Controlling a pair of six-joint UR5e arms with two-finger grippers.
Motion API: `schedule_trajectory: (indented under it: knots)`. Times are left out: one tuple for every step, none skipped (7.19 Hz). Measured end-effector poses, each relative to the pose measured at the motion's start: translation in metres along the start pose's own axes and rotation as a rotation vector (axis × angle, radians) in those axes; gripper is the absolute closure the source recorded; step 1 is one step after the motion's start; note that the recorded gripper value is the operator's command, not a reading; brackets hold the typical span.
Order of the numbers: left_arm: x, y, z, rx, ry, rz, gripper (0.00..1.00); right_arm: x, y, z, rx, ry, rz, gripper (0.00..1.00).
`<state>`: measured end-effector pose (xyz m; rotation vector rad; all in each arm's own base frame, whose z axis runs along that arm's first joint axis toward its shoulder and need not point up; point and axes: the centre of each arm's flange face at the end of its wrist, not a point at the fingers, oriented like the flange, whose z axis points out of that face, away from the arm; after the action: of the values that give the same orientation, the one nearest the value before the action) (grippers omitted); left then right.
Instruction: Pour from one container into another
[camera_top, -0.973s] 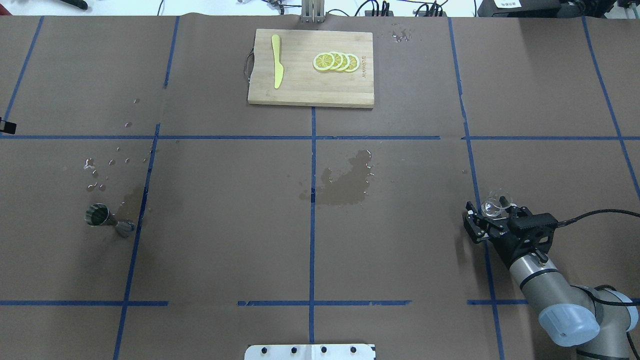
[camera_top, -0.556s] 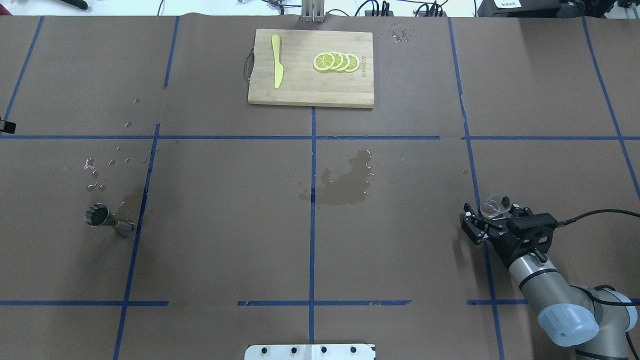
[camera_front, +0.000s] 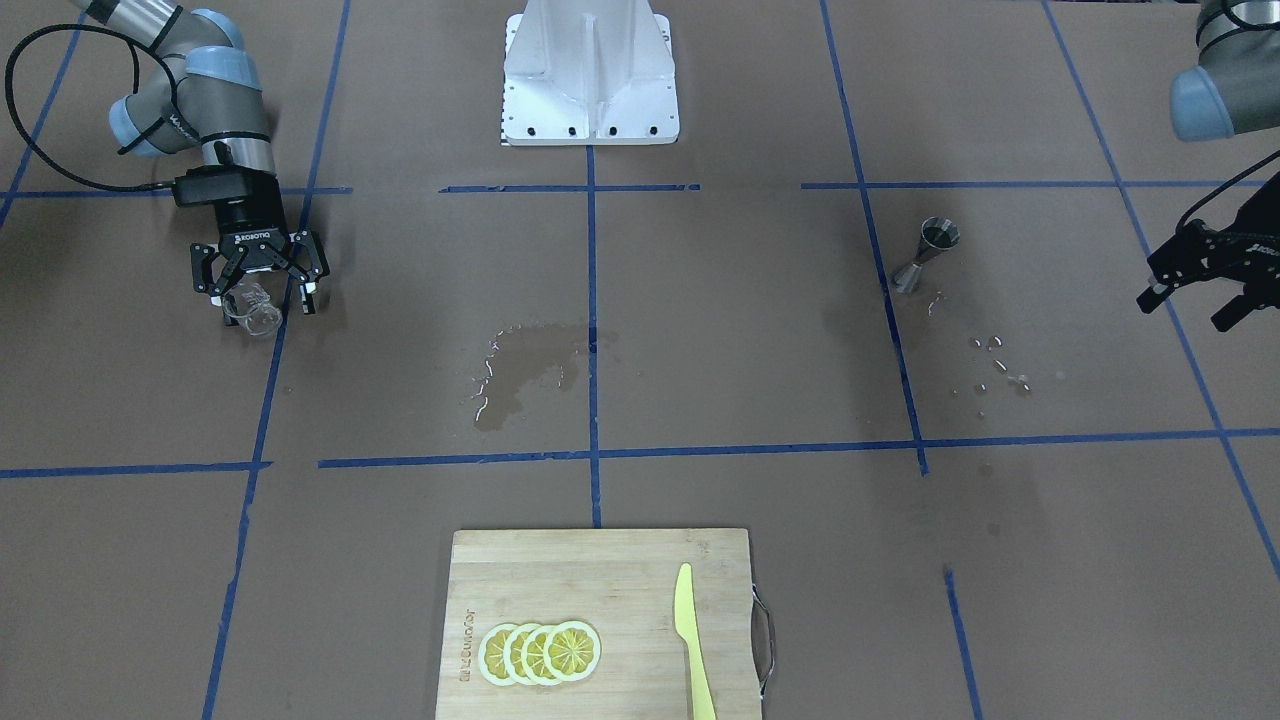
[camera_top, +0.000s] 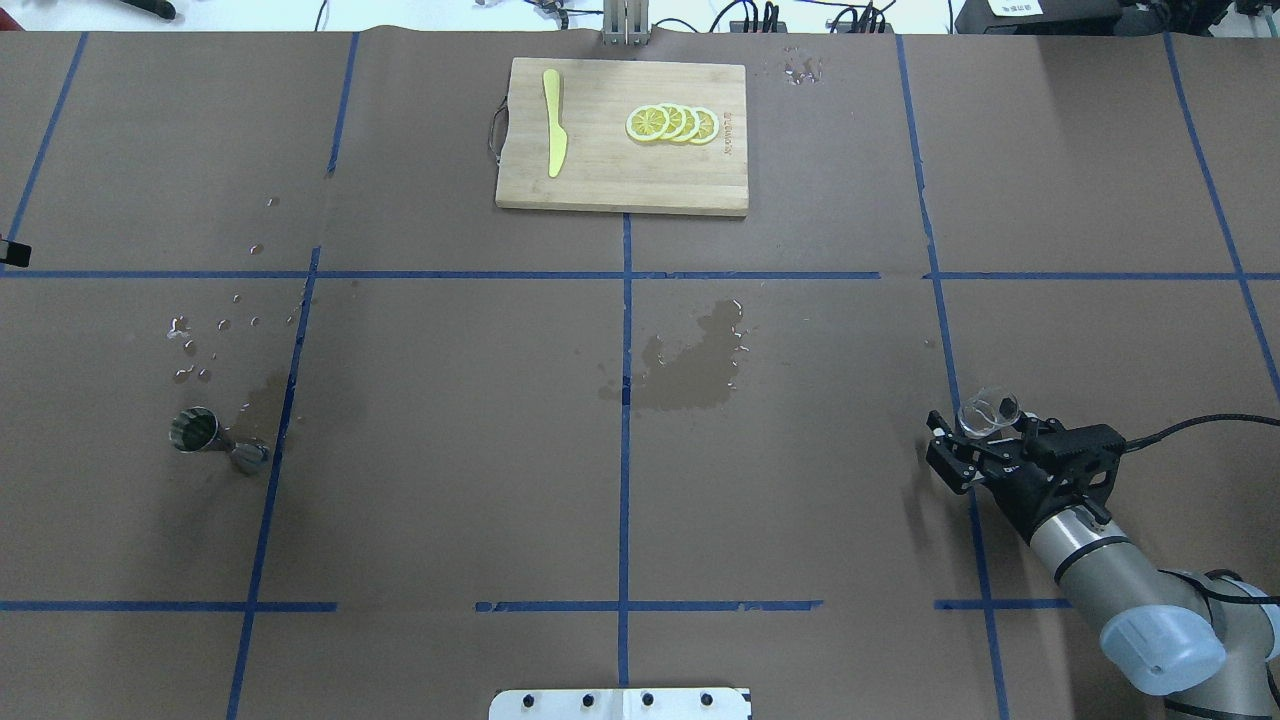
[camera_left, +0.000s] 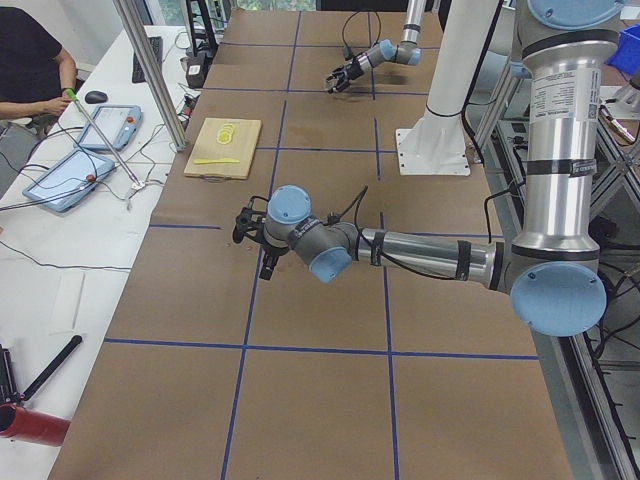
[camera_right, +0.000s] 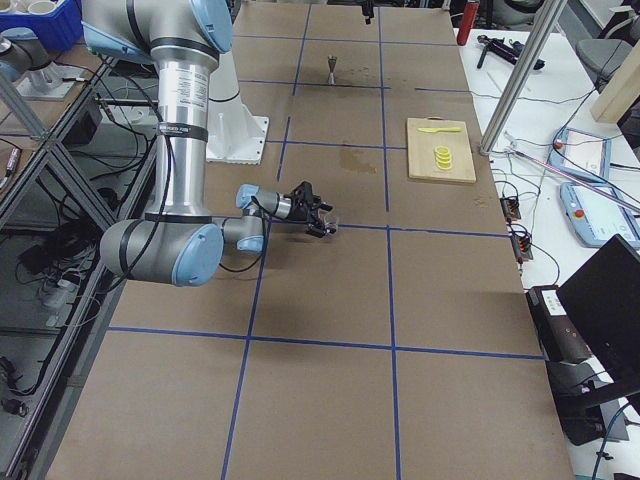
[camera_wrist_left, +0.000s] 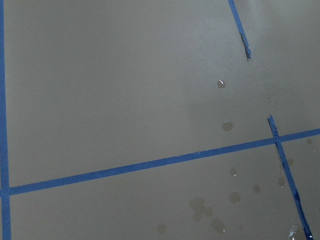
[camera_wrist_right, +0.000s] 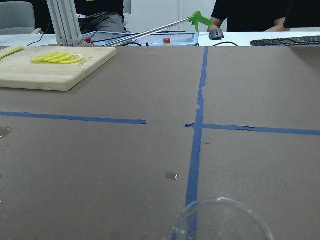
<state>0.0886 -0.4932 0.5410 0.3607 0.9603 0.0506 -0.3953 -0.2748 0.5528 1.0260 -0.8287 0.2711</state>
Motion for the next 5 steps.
schedule_trajectory:
  knots:
    - [0.000, 0.000, 0.000, 0.002, 0.001, 0.001, 0.00, 0.006, -0.003, -0.007, -0.026, -0.022, 0.011, 0.00]
    - [-0.001, 0.001, 0.000, 0.004, 0.002, 0.002, 0.00, 0.013, -0.010, -0.019, -0.067, -0.049, 0.020, 0.00]
    - [-0.002, 0.001, 0.001, 0.003, 0.002, 0.001, 0.00, 0.023, -0.021, -0.038, -0.126, -0.079, 0.022, 0.00]
    - [-0.003, 0.001, 0.003, 0.000, 0.001, 0.001, 0.00, 0.036, -0.034, -0.056, -0.197, -0.105, 0.021, 0.00]
    - [-0.004, 0.002, 0.005, -0.003, 0.000, 0.002, 0.00, 0.053, -0.049, -0.065, -0.287, -0.125, 0.029, 0.00]
